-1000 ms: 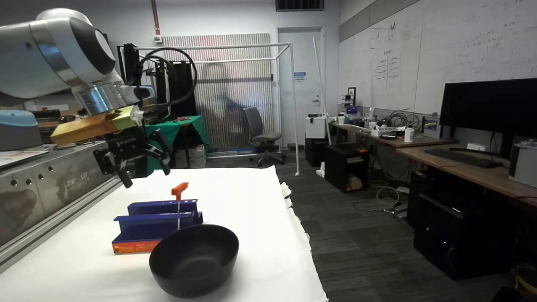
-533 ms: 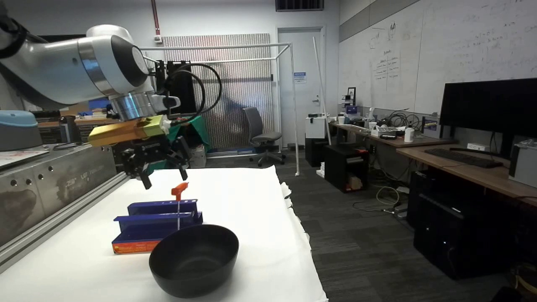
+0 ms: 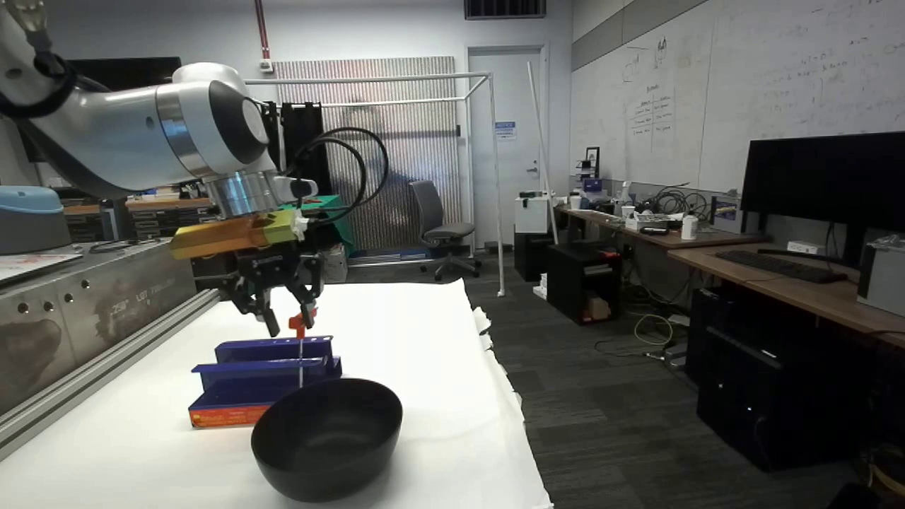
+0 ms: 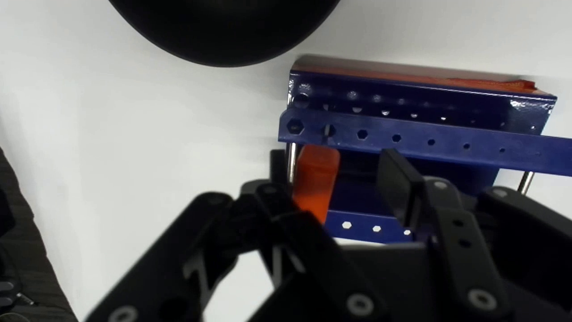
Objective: Put the red object in the bowl
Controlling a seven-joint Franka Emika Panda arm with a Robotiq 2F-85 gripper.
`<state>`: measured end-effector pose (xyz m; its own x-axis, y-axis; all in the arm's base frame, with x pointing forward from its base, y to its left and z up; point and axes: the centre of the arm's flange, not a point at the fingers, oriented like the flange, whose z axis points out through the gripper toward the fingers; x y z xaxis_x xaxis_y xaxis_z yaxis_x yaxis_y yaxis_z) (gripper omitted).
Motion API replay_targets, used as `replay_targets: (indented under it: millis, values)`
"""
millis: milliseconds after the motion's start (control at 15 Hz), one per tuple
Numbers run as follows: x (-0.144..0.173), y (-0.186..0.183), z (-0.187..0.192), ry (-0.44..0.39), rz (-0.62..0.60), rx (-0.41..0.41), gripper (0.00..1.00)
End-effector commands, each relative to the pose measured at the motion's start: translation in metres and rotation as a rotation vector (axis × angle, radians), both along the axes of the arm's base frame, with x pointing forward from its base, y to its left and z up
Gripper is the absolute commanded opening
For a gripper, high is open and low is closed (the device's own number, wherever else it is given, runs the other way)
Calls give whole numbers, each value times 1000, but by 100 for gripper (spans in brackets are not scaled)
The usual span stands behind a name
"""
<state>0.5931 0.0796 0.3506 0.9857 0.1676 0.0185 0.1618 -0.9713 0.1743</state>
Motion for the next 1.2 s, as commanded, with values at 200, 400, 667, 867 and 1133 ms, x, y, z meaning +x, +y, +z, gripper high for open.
replay_targets:
  millis: [200, 400, 667, 867, 1133]
  values:
    - [-8, -8, 23, 26, 94, 57, 3]
    - [-28, -6, 59, -6, 115, 43, 6]
    - [-66, 4, 127, -72, 85, -13, 6]
    - [-79, -3, 140, 1, -18, -156, 6]
    - [-70, -16, 92, 166, -125, -283, 6]
